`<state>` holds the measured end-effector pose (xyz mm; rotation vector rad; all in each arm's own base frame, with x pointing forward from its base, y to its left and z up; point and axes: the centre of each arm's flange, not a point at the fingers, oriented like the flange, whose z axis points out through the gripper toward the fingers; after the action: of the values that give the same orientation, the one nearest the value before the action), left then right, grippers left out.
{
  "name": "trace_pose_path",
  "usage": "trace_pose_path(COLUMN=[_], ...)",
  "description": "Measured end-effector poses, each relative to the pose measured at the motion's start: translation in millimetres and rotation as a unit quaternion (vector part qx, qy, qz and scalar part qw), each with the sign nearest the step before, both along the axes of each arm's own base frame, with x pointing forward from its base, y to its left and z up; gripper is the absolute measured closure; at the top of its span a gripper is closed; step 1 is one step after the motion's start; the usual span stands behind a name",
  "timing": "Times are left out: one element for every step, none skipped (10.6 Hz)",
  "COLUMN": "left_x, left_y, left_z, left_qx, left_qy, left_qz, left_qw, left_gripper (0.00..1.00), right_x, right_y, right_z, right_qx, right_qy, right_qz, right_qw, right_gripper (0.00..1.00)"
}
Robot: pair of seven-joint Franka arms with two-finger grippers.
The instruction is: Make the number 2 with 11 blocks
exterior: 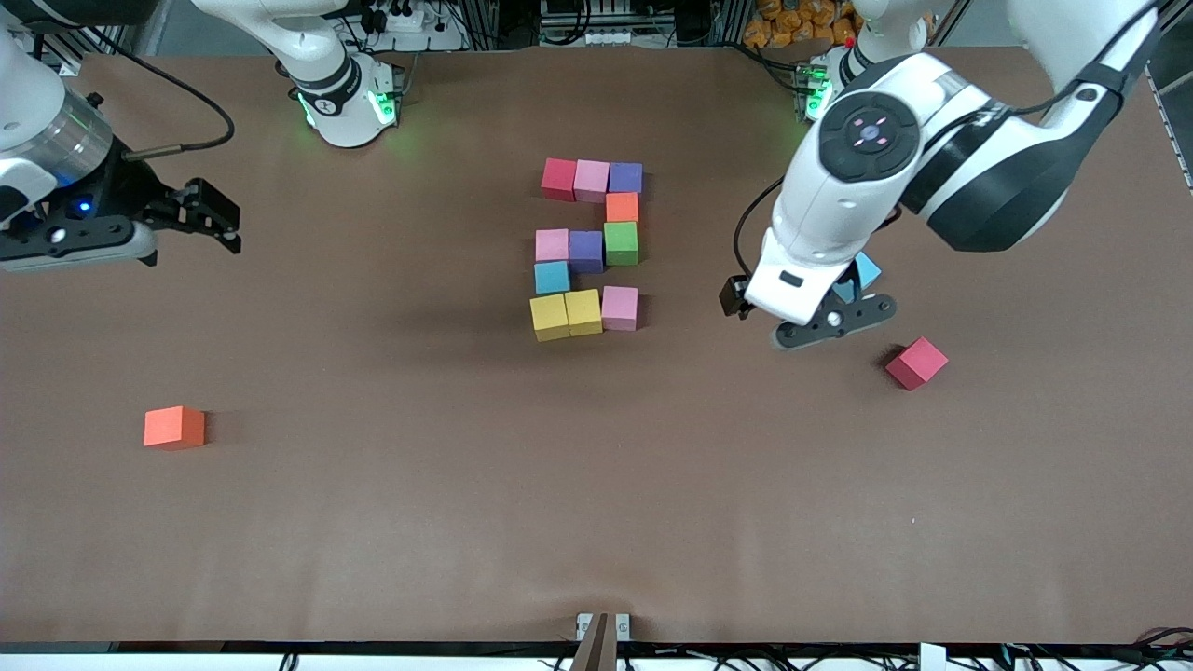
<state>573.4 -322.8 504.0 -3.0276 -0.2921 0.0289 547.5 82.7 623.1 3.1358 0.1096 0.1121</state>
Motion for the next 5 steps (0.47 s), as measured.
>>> trace_pose_path(left_x=[3.0,7.6,12.8,16.2,17.6], left_y=[2.5,13.3,27.7,39.9,47.2], left_z=[0.1,2.4,7.6,16.6,27.0], left_qx=[0.006,0.009,0.014,0.02,0.02], left_qy=[0.009,0.019,0.023,0.021,0.017], left_qz=[-0.022,-0.036,-0.052,-0.068,-0.08], left_qw=[1.0,0.999,0.998,0.997,0.996], left_gripper=[0.0,0.0,0.0,0.0,0.0], right_x=[3.4,8.8,14.8,19.3,22.1], right_y=[-1.5,-3.3,-5.6,-8.9,-13.0], right_z=[2.1,3.9,5.4,5.7,5.5], right_qx=[0.003,0.005,0.007,0.008,0.008], right_qy=[-0.009,-0.013,-0.016,-0.017,-0.018], right_qz=[-0.025,-0.041,-0.05,-0.055,-0.059], right_qw=[1.0,0.999,0.999,0.998,0.998], right_gripper=[0.0,0.0,0.0,0.0,0.0])
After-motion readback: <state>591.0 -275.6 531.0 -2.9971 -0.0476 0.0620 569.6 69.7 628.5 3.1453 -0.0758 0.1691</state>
